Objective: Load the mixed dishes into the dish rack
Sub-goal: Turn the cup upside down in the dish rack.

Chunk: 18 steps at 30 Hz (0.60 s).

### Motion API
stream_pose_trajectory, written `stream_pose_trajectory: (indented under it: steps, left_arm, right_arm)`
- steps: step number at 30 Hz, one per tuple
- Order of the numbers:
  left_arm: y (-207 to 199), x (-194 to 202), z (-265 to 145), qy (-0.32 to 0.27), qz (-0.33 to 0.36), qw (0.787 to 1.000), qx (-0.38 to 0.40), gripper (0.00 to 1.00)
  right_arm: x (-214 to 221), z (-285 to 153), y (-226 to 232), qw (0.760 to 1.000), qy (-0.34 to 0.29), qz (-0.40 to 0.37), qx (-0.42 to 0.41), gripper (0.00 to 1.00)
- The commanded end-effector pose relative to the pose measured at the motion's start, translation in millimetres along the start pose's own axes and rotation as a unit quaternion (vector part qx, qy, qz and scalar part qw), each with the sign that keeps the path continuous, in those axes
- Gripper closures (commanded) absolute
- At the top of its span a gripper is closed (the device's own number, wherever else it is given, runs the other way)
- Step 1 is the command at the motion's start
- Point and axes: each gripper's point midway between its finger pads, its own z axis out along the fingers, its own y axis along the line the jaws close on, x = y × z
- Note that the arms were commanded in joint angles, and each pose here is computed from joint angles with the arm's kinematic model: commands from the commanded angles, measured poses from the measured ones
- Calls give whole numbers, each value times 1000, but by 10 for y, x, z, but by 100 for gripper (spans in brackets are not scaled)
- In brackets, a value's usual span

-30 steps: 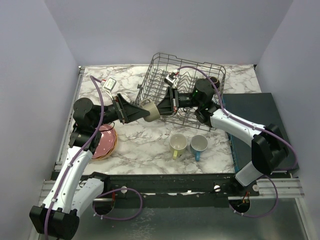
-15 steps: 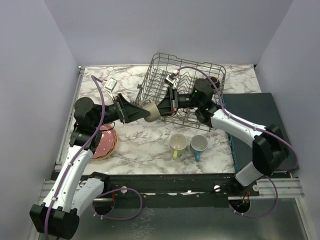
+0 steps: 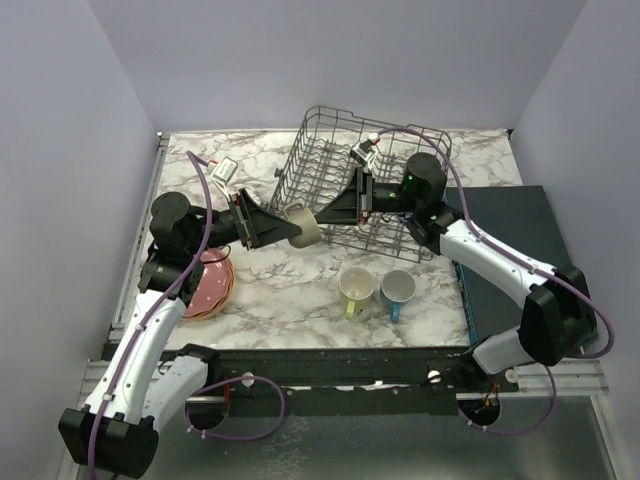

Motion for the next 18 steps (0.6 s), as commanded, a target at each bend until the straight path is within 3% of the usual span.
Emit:
stream_pose_trajectory:
  steps: [1,8,18]
  left_arm:
    - [-150,-64,-9,-1,35,999,10,80]
    - [-90,-101,13,0,35,999,-6,83]
    - [122,-217,111,2,32,999,-40,91]
  right_arm:
    - [-21,-122,5,1000,-16,-14,19,70]
    - [-86,-296,-114,997,-40,-27,67,70]
    - [-166,-492,-462,976,-68,-57,200,70]
